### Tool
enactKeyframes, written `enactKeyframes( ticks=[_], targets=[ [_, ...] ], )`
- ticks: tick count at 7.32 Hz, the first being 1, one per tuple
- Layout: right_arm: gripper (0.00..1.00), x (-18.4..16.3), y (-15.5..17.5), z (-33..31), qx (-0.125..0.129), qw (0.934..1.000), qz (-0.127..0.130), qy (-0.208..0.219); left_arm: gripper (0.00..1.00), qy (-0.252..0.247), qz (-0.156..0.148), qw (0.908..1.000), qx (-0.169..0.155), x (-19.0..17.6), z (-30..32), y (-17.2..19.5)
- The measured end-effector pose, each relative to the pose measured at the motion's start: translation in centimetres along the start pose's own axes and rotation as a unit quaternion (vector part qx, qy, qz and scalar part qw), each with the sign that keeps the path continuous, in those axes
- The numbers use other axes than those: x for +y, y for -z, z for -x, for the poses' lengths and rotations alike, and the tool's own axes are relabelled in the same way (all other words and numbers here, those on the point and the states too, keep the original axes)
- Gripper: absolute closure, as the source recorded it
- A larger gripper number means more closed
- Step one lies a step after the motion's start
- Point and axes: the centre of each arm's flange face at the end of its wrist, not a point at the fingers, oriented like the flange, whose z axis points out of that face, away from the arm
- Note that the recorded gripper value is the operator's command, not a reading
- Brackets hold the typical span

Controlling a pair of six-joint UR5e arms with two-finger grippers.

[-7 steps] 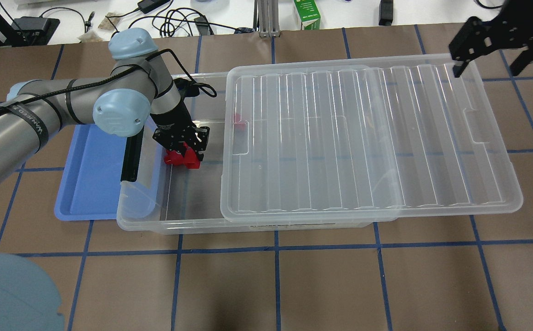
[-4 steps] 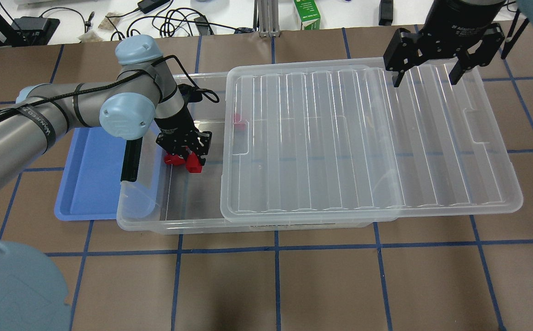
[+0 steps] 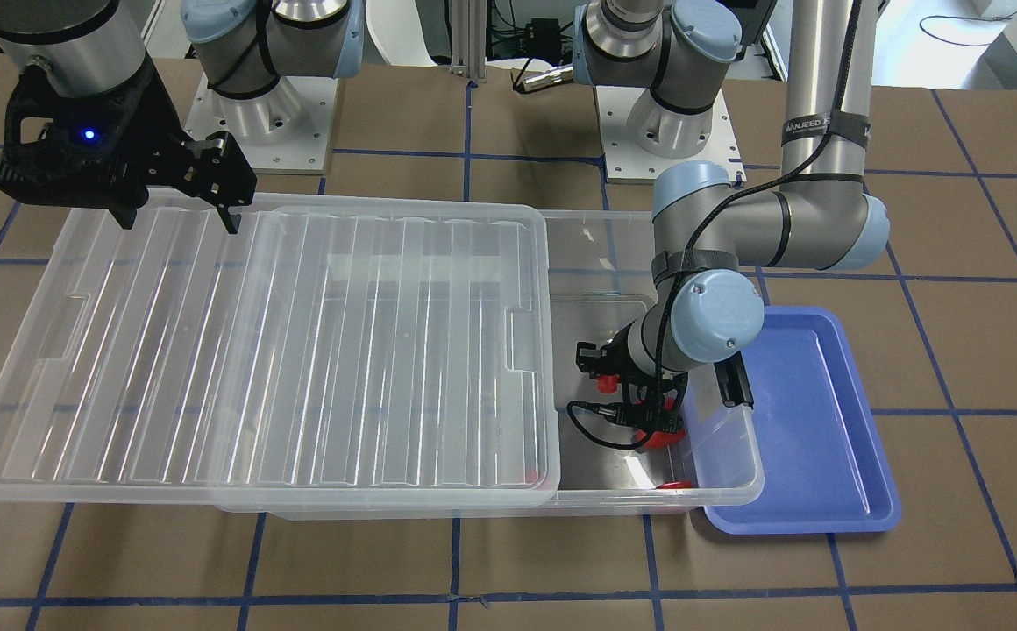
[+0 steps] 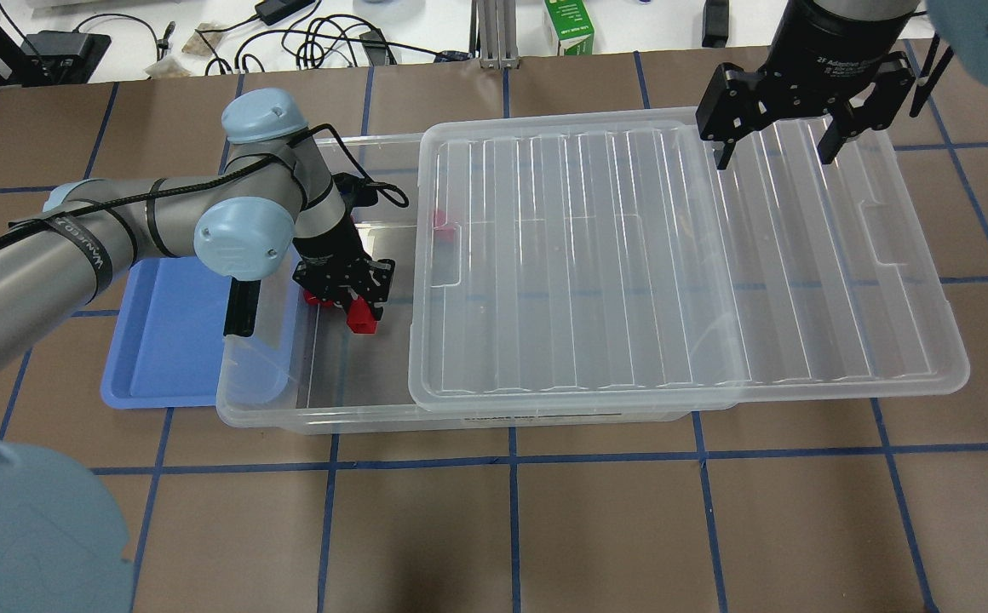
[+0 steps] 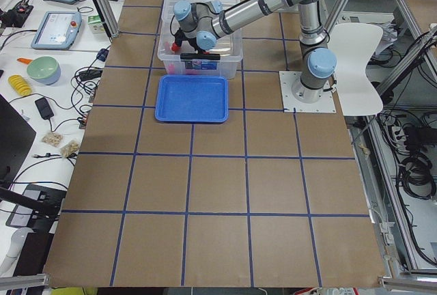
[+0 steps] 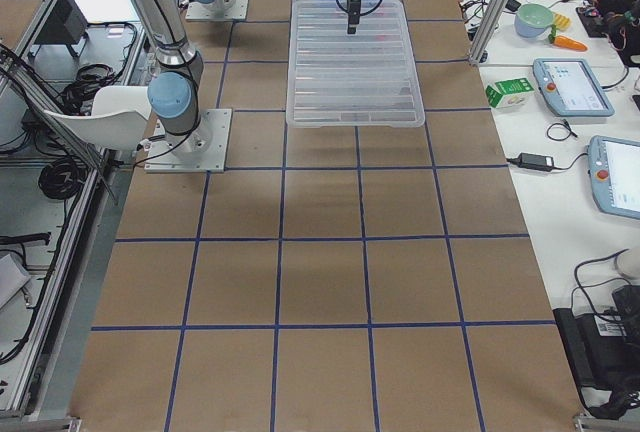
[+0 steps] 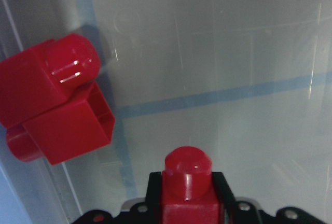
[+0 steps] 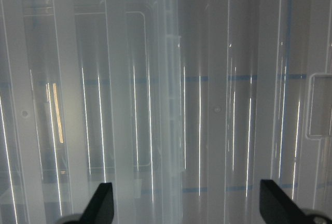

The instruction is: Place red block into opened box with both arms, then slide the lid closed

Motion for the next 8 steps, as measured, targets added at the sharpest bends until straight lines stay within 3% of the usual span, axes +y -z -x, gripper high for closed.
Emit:
enactKeyframes(
  ticks=[2,3,4,5,8],
  targets=[
    [0.00,0.0,0.0,0.0,0.000,1.0000,0.000,0.000,0.56,0.001,0.002,1.0000,0.000,-0.3,0.1,-0.6],
    [0.00,0.0,0.0,0.0,0.000,1.0000,0.000,0.001,0.21,0.001,0.004,1.0000,0.000,-0.3,0.1,-0.8],
    [0.00,0.0,0.0,0.0,0.000,1.0000,0.000,0.000,0.06,0.003,0.005,1.0000,0.000,-0.2,0.1,-1.0],
    [0.00,0.0,0.0,0.0,0.000,1.0000,0.000,0.000,0.00,0.010,0.006,0.9999,-0.001,-0.2,0.1,-1.0],
    [0.00,0.0,0.0,0.0,0.000,1.0000,0.000,0.000,0.00,0.026,-0.008,0.9996,-0.004,0.3,-0.2,0.6]
  ],
)
